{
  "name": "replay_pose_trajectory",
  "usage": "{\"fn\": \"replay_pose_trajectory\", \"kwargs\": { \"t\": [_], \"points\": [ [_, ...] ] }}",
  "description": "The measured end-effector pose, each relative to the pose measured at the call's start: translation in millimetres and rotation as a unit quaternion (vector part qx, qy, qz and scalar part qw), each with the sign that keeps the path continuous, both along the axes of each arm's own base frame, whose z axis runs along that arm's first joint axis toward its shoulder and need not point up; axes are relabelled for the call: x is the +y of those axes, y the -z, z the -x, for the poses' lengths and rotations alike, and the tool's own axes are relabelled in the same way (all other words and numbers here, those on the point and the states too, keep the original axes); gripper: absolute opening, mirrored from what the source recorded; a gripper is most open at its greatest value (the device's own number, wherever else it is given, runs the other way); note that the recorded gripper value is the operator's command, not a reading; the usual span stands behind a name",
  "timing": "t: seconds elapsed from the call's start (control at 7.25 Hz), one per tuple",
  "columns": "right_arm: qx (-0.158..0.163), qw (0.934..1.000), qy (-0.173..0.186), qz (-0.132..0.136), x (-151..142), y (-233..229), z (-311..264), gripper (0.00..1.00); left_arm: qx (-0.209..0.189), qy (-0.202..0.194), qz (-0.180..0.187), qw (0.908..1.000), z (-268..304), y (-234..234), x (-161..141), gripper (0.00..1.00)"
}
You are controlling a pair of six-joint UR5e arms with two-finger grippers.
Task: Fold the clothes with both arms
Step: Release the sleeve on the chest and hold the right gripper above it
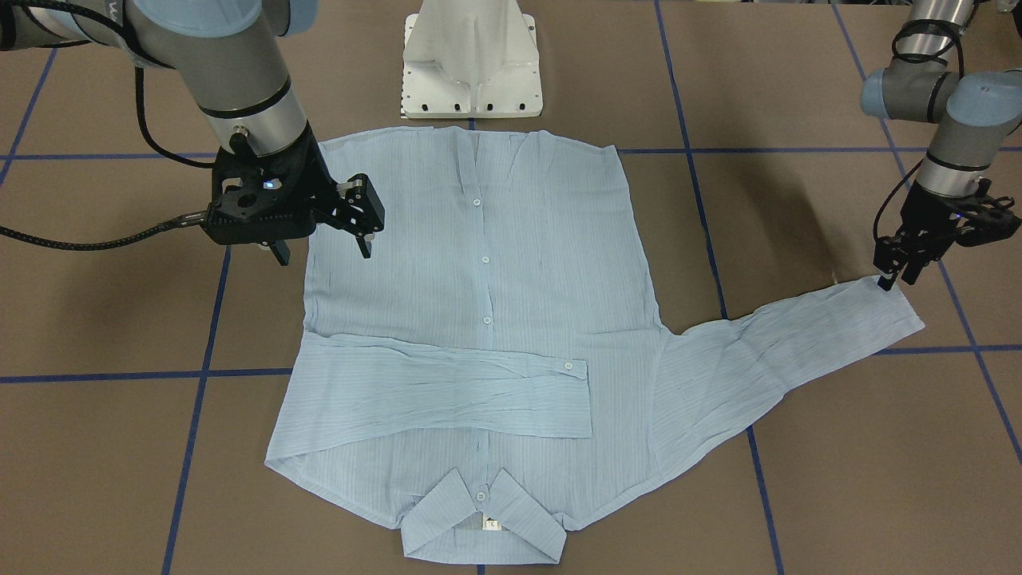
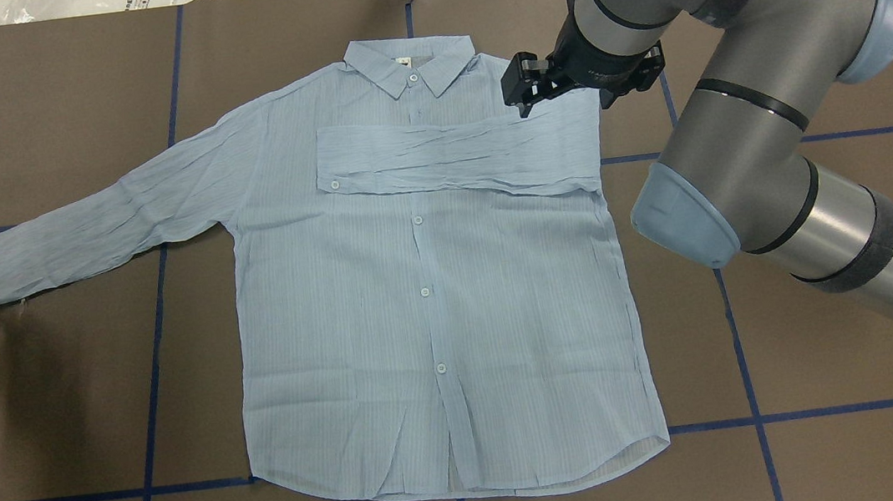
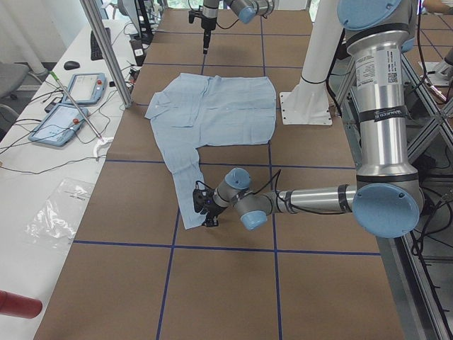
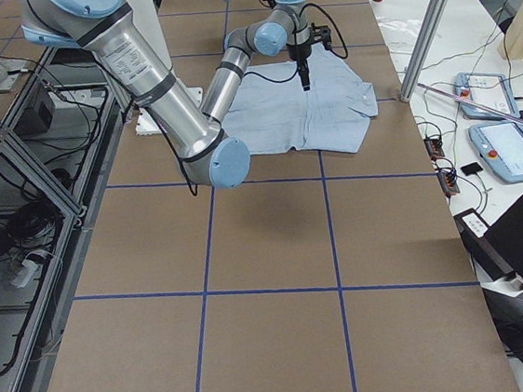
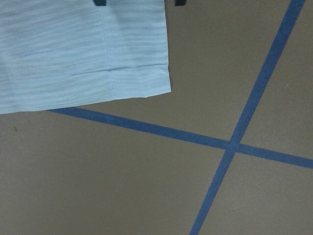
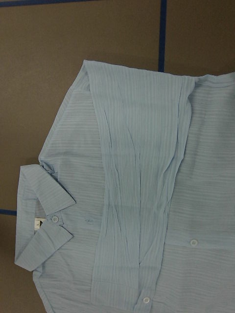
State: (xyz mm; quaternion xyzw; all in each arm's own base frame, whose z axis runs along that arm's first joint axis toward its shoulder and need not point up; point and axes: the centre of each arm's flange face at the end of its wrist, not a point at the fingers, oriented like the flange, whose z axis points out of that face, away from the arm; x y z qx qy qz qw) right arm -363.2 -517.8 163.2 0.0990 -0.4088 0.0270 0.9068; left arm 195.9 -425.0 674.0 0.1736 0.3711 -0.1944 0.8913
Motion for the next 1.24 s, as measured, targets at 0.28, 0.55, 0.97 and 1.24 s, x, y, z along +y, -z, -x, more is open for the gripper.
{"fn": "replay_pose_trajectory", "kwargs": {
  "t": [0.28,0.55,0.97,1.24],
  "points": [
    [-0.002,1.0000,0.000,-0.002,0.7,0.9,-0.9,1.00,-0.001,-0.003,0.001,1.0000,-1.5,-1.0,2.0,0.51],
    [-0.001,1.0000,-0.001,-0.002,0.8,1.0,-1.1,1.00,-0.002,-0.006,0.003,1.0000,-2.8,-2.9,4.9,0.44],
    [-0.002,1.0000,-0.001,-0.003,0.9,1.5,-1.7,1.00,-0.003,-0.008,0.003,1.0000,-2.3,-3.6,7.4,0.05],
    [-0.005,1.0000,0.000,-0.004,2.9,3.1,-4.4,1.00,-0.001,-0.009,-0.001,1.0000,-2.4,0.2,7.4,0.00]
  ]
}}
